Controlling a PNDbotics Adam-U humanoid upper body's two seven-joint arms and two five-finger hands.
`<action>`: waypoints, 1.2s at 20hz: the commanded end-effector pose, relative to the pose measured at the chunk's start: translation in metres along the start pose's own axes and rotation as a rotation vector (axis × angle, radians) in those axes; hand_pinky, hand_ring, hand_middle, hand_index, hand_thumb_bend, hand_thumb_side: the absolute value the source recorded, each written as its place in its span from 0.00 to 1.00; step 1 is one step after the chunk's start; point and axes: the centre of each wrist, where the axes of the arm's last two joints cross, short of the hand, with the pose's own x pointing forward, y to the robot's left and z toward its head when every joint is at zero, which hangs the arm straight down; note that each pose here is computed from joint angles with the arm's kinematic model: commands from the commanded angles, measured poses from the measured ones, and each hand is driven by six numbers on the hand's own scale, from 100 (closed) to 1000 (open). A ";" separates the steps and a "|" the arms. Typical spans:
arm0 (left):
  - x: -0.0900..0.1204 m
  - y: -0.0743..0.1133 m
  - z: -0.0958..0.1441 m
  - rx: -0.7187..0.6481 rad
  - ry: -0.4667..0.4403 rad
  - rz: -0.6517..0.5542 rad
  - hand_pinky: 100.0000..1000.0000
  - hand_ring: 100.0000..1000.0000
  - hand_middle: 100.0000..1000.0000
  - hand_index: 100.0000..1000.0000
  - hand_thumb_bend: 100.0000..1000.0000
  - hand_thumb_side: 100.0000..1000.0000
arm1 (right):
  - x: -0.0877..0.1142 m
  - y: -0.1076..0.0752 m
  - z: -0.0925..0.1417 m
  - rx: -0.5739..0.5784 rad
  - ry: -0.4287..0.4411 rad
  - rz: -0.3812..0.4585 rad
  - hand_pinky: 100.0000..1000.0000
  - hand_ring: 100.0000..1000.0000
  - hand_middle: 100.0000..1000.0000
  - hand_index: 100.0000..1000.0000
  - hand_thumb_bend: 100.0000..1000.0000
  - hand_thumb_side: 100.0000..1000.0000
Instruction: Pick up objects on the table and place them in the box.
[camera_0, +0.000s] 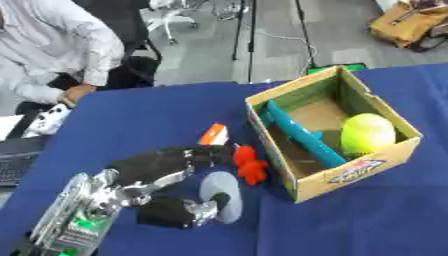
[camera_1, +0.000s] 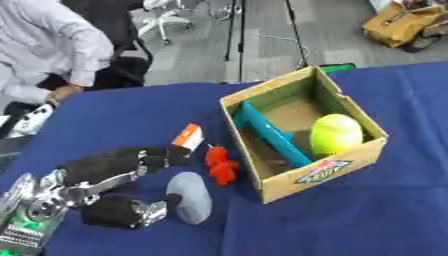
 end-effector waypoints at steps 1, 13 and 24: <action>0.001 0.006 0.001 -0.007 0.027 -0.022 1.00 0.96 1.00 1.00 0.20 0.91 | 0.002 -0.001 -0.006 -0.031 -0.002 -0.001 0.82 0.81 0.67 0.74 0.00 0.78; 0.003 0.001 -0.004 -0.052 0.047 -0.010 1.00 0.96 1.00 1.00 0.38 1.00 | 0.002 -0.001 -0.005 -0.029 0.004 -0.009 0.82 0.81 0.67 0.72 0.00 0.78; 0.000 -0.003 -0.012 -0.069 0.061 -0.028 0.99 0.93 1.00 1.00 0.38 1.00 | 0.003 -0.001 -0.005 -0.028 0.005 -0.017 0.82 0.81 0.67 0.72 0.00 0.78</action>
